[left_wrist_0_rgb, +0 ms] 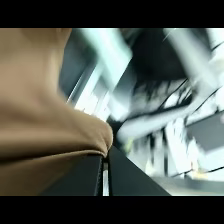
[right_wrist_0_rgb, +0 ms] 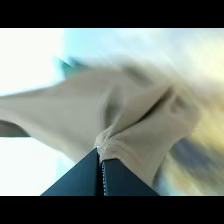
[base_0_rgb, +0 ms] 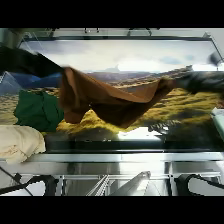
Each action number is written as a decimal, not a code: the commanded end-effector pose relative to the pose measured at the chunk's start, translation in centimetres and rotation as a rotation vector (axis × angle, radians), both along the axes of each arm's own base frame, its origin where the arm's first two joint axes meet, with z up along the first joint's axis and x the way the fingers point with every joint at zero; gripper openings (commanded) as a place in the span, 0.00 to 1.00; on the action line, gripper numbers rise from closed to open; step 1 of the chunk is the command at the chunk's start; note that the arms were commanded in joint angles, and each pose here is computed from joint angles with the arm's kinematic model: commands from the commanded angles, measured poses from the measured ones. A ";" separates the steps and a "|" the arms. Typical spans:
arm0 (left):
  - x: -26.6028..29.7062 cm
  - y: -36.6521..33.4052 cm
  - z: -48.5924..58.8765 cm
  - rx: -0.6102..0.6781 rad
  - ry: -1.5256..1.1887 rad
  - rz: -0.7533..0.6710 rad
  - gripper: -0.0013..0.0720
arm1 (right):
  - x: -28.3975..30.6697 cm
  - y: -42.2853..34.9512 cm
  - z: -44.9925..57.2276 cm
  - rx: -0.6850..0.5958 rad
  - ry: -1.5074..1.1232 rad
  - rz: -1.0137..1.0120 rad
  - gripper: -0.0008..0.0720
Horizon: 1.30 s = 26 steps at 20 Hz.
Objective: Fold the shirts.
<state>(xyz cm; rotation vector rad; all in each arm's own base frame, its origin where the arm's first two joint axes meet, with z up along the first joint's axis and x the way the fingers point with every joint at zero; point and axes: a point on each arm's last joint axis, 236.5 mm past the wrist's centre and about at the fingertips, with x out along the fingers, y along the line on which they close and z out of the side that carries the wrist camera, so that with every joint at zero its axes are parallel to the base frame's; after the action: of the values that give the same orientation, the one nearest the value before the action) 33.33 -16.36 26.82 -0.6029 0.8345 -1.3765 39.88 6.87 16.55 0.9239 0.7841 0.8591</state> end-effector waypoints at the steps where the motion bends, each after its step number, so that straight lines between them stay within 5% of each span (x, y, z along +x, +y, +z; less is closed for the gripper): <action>1: -4.7 3.1 13.4 -0.367 -0.333 0.034 0.05 | -5.3 -1.4 19.2 0.137 -0.498 -0.069 0.04; 5: -15.0 6.9 23.5 -0.674 -0.648 -0.024 0.05 | -14.0 0.0 32.0 0.056 -0.920 -0.196 0.04; 12: -17.9 8.3 26.3 -0.559 -0.828 0.233 0.06 | -18.5 2.2 38.4 -0.164 -1.184 -0.399 0.04; 18: -3.1 9.7 15.9 -0.259 -0.438 0.409 0.06 | -10.4 -3.6 31.4 -0.413 -0.924 -0.516 0.04; 26: 15.2 4.4 -7.0 -0.158 0.108 0.378 0.06 | 4.7 -6.7 5.3 -0.432 -0.281 -0.349 0.04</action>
<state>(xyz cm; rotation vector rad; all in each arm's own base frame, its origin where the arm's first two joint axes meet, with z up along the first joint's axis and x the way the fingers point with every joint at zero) 42.99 -10.13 29.72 -0.8439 0.4797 -1.1813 40.32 0.80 32.32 0.4522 0.2978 0.5264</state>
